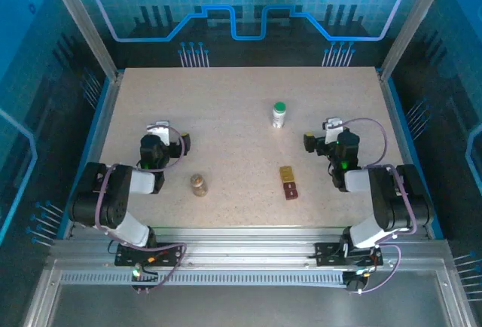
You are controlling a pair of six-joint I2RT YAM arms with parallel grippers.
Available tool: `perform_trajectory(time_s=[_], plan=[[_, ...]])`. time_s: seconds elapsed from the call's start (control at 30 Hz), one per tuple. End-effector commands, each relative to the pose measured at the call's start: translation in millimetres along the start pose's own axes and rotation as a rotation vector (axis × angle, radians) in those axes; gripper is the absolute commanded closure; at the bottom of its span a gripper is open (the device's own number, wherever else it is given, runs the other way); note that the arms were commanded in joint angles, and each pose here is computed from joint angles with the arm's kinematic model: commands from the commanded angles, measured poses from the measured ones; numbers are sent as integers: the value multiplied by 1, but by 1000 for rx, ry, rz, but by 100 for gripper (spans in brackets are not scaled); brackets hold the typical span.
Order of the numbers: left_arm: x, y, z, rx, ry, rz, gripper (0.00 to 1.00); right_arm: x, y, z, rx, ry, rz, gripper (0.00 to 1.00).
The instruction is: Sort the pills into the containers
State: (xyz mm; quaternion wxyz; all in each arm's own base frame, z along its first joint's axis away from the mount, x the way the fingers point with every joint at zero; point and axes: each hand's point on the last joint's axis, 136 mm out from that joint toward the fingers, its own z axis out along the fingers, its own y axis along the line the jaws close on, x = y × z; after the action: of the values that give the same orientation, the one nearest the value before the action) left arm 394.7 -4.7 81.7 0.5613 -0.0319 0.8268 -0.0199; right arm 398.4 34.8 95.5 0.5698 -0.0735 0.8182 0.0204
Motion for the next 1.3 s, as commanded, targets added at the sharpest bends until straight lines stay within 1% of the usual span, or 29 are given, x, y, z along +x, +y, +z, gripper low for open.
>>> perform_trajectory(time_s=[0.0,0.8,1.03,1.27], plan=[[-14,-5,-2,28,-45,8,1,-1,1,0,-16,-5,-5,0],[-15,0,-1,31,-40,-17,1,-2,-1,0,-6,-7,1,0],[-14,0,-1,31,-38,-15,1,-2,-3,-2,-35,-17,28,0],[-15,0,-1,28,-40,-10,1,-2,0,0,-15,-5,-1,0]])
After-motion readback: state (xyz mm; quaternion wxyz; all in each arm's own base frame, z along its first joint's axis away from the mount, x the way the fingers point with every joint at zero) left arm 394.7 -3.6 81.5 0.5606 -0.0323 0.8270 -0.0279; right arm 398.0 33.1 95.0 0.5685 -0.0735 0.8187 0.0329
